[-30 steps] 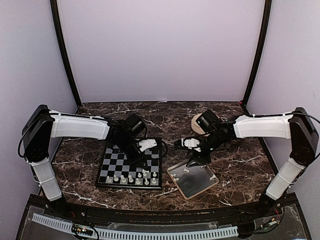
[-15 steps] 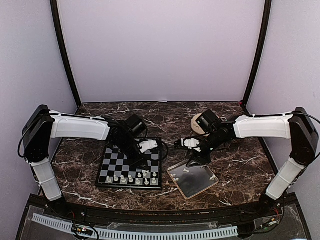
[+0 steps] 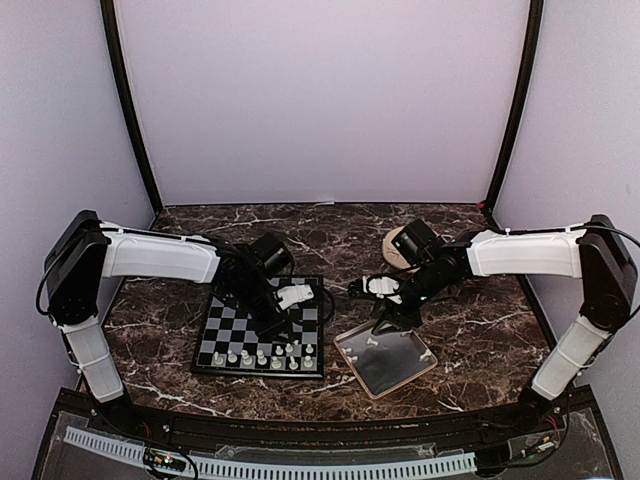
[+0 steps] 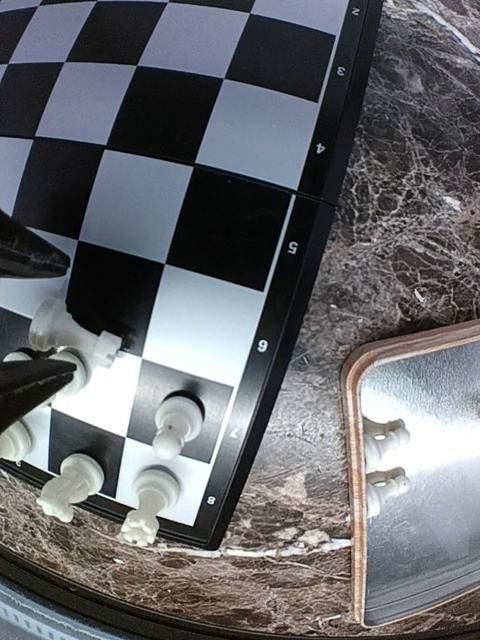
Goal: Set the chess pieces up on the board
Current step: Pick up the rook from the chessboard.
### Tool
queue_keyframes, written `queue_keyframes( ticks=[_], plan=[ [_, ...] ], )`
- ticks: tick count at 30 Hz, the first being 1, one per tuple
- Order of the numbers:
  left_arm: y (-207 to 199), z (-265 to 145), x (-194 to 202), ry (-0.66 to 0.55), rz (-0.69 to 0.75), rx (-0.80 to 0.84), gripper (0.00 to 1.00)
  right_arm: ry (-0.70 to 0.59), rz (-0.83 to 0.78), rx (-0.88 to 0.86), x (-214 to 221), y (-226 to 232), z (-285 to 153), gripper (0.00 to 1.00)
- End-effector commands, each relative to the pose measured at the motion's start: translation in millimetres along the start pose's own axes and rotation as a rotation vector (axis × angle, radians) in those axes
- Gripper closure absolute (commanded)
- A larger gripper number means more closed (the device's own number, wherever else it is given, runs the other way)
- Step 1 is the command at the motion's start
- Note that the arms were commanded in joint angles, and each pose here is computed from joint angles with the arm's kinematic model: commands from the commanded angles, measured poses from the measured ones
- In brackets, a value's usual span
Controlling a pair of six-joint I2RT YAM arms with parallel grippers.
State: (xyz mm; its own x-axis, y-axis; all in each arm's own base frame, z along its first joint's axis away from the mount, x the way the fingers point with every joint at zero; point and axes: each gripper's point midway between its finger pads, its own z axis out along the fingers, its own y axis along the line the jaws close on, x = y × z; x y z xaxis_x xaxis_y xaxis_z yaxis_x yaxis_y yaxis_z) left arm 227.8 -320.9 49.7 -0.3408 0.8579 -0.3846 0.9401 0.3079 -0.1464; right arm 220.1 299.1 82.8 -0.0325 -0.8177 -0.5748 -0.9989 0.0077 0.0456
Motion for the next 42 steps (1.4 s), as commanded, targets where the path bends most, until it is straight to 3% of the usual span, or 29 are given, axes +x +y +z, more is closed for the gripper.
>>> queue_keyframes(
  ticks=[1, 22, 33, 36, 42],
  plan=[
    [-6.0, -1.5, 12.0, 0.032, 0.005, 0.009, 0.7, -0.017, 0.009, -0.004, -2.2, 0.0, 0.0, 0.58],
    [-6.7, 13.8, 15.3, 0.072, 0.061, -0.013, 0.75, -0.012, 0.013, -0.003, 0.1, 0.1, 1.5, 0.58],
    [-5.2, 11.8, 13.7, 0.064, 0.063, -0.026, 0.87, -0.067, 0.075, 0.029, -19.0, -18.4, -8.0, 0.6],
    [0.1, 4.4, 4.1, 0.016, 0.039, -0.036, 0.9, -0.137, 0.145, 0.045, -38.1, -38.6, -25.3, 0.61],
    [21.0, -31.3, -26.7, -0.225, -0.117, -0.019, 0.9, -0.289, 0.285, 0.093, -74.2, -88.8, -71.3, 0.6]
  ],
)
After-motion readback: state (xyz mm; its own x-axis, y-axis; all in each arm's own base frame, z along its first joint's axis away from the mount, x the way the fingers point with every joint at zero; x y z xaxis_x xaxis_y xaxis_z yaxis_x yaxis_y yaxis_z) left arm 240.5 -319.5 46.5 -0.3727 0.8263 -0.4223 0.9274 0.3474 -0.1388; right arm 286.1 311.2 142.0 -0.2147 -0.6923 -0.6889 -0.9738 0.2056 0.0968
